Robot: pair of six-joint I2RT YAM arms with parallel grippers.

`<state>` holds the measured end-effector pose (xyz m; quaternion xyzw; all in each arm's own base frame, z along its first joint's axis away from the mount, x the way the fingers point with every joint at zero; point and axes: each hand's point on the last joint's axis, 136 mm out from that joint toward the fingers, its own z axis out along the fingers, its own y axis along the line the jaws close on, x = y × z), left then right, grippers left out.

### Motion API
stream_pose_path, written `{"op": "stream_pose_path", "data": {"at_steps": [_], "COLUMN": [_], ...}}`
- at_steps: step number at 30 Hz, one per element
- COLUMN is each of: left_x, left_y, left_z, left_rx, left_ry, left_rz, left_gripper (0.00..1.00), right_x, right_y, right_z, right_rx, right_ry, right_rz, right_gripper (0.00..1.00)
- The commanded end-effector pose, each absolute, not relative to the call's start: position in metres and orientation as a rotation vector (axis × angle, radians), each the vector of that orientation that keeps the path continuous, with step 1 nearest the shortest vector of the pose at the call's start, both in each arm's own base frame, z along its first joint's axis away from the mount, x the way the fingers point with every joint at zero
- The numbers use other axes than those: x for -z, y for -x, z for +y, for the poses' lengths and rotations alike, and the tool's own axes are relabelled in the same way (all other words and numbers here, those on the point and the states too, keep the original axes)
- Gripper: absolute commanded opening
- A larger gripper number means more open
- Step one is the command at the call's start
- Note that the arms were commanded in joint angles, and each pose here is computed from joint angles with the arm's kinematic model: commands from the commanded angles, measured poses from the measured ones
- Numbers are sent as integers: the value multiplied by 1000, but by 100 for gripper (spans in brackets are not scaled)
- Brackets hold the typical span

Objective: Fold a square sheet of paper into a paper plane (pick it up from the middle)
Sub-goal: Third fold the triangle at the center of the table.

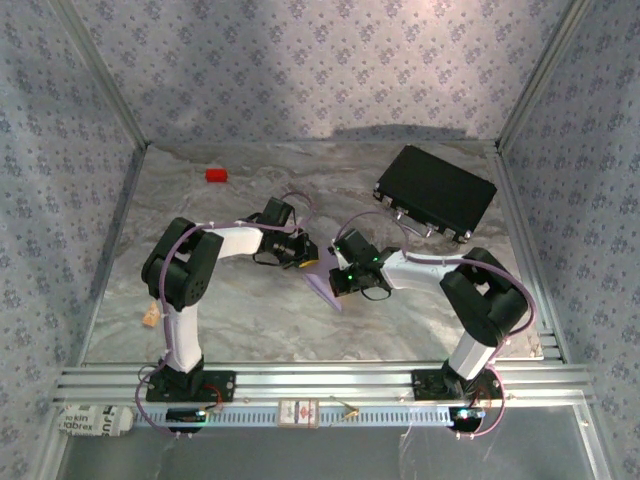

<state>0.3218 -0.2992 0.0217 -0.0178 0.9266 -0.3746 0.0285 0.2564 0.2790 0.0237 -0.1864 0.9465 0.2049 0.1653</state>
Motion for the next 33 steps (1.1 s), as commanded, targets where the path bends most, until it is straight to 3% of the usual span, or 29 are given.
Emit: {"op": "stream_pose_path", "data": {"at_steps": [1, 16, 22, 28, 33], "left_x": [-8, -17, -37, -63, -95], "left_y": [-308, -316, -331, -344, -349], "left_z": [-293, -294, -299, -303, -301], "left_rx": [1107, 1100, 1098, 1090, 1105], "left_ry": [89, 62, 17, -21, 4], "left_rz": [2926, 2909, 2874, 2825, 2732], "left_gripper": [15, 19, 23, 36, 33], "right_x": [-20, -8, -7, -6, -5], "right_y": [-255, -251, -250, -250, -250], "right_z": [278, 270, 269, 269, 269], "right_rx": [-547, -485, -482, -482, -485], "right_ry": [540, 540, 537, 535, 534], "right_rz": [2719, 2757, 2759, 2760, 2758], "right_gripper": [0, 0, 0, 0, 0]}}
